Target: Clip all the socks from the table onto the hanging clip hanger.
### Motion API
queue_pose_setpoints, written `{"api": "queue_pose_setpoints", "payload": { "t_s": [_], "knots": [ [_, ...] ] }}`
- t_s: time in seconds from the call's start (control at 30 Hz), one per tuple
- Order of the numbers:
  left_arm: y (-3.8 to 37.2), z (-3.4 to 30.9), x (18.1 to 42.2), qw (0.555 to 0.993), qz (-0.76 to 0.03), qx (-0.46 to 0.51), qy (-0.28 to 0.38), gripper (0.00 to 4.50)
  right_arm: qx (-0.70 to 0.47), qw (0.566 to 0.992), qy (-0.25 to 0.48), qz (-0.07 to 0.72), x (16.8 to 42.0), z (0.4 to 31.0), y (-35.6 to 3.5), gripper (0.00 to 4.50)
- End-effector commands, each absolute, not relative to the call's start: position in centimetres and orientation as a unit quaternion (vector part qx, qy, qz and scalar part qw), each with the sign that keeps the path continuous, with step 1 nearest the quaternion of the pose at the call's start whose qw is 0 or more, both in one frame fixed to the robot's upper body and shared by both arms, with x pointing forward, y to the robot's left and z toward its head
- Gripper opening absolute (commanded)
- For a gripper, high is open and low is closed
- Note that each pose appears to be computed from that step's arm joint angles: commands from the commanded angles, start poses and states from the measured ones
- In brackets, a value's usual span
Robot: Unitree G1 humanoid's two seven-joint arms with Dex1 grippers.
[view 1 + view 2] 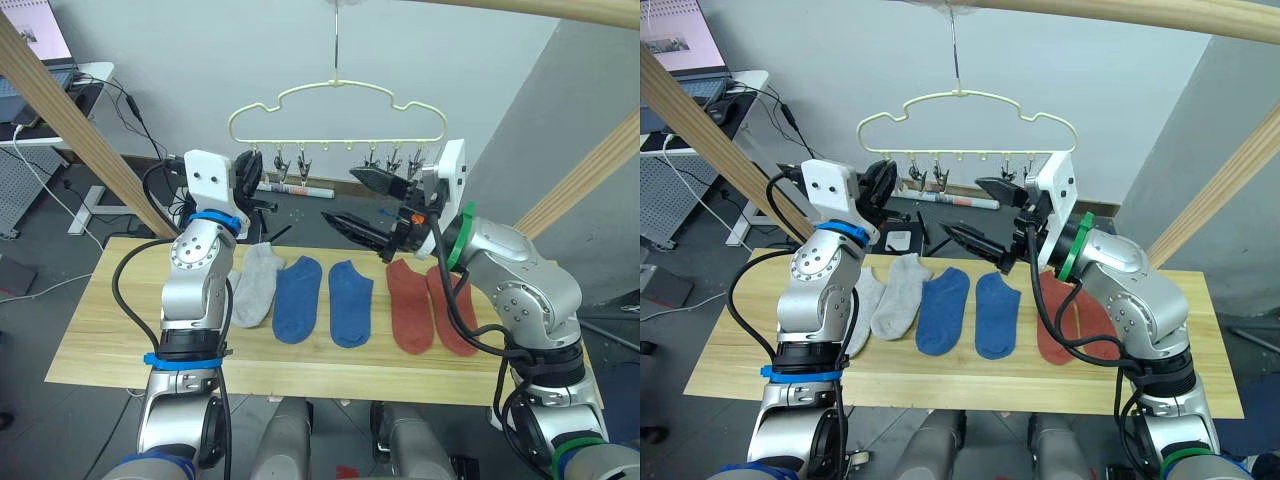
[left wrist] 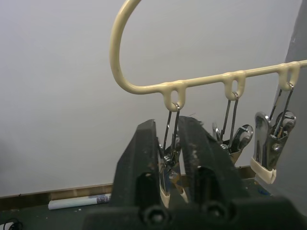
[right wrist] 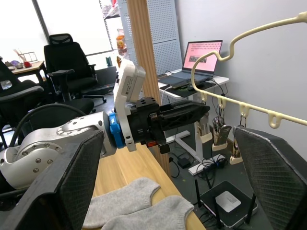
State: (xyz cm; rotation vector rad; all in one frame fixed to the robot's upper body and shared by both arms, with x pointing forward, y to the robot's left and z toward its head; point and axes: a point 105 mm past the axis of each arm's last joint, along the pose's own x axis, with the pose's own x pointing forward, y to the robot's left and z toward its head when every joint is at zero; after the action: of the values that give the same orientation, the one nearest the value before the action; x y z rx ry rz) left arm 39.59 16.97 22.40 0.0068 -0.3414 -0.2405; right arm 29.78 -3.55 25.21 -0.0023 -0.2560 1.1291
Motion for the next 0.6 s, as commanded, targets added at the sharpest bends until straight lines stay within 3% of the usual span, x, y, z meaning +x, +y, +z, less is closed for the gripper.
{"api": "queue_pose_setpoints", "payload": {
  "t_s": [0.03,0.13,0.2,0.33,0.6],
  "knots": [
    [17.1,23.6,39.3,0.974,-0.118,0.002,-0.192,0.01,-0.006,0.829,-0.151,0.539,28.7,26.5,-3.7,4.50],
    [17.2,23.7,39.3,0.975,-0.118,0.006,-0.189,0.01,-0.008,0.842,-0.135,0.523,29.1,25.6,-4.2,4.50],
    [17.4,23.8,39.2,0.976,-0.120,0.006,-0.183,0.01,-0.034,0.870,-0.095,0.482,30.0,23.0,-5.4,4.50],
    [17.4,23.3,38.8,0.977,-0.149,-0.008,-0.156,0.01,-0.125,0.947,0.003,0.298,33.0,16.0,-11.3,4.50],
    [17.3,22.2,37.9,0.975,-0.189,-0.024,-0.114,0.01,-0.167,0.975,0.105,0.101,34.6,8.4,-18.7,4.50]
  ]
}}
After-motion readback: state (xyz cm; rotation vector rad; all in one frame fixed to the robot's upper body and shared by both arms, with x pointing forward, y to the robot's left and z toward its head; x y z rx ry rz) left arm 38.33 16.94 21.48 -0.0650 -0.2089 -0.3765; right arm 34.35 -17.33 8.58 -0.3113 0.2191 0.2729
